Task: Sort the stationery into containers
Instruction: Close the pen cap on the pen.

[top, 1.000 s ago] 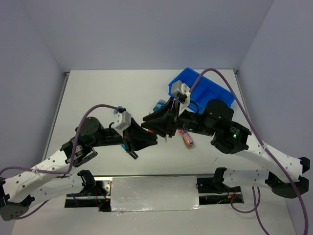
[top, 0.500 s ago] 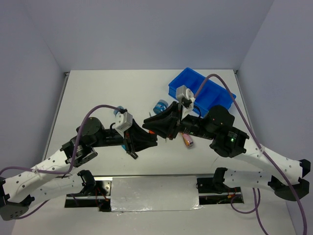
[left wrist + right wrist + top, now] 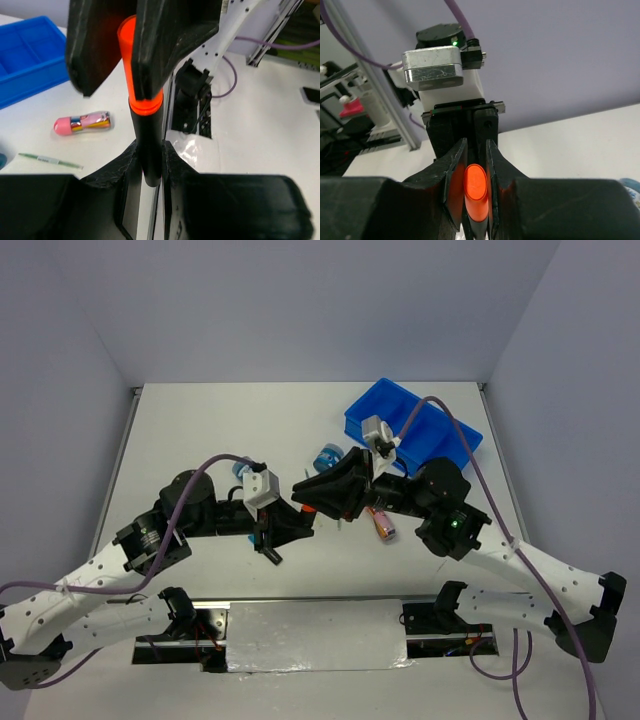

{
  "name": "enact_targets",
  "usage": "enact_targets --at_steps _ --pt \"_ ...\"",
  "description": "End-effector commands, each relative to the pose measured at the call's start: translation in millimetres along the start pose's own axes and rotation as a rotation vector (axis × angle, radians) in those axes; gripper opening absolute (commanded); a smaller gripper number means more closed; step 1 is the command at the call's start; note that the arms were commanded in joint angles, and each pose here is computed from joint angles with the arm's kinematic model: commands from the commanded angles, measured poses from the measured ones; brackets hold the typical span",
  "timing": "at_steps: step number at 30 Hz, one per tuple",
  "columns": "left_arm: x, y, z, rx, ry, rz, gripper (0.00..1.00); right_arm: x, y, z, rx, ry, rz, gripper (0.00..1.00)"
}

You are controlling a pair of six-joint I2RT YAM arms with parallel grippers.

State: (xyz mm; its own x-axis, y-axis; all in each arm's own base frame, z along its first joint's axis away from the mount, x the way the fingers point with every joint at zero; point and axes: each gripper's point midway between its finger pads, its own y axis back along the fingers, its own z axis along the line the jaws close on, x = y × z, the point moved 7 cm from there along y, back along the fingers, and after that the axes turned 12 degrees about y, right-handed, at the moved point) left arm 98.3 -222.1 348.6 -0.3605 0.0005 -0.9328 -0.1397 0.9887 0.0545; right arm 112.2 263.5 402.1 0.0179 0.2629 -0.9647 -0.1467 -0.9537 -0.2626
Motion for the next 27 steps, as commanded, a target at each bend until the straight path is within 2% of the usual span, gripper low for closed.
enact_targets --at_steps 1,8,13,17,22,27 --pt "-98 28 -52 0.161 -0.371 -0.366 0.0 94 10 2 -0.08 -0.212 0.367 0.0" --pt "-104 38 -56 0.15 -0.435 -0.445 0.0 110 18 12 -0.119 -0.314 0.337 0.0" --pt "-113 39 -61 0.171 -0.466 -0.458 0.0 125 17 14 -0.125 -0.391 0.329 0.0" --pt "-116 34 -65 0.216 -0.471 -0.456 0.0 145 18 10 -0.095 -0.412 0.35 0.0" --pt "-125 42 -69 0.196 -0.493 -0.516 0.0 163 16 10 -0.086 -0.415 0.411 0.0" --pt "-136 37 -63 0.188 -0.497 -0.484 0.0 187 21 8 -0.06 -0.433 0.484 0.0"
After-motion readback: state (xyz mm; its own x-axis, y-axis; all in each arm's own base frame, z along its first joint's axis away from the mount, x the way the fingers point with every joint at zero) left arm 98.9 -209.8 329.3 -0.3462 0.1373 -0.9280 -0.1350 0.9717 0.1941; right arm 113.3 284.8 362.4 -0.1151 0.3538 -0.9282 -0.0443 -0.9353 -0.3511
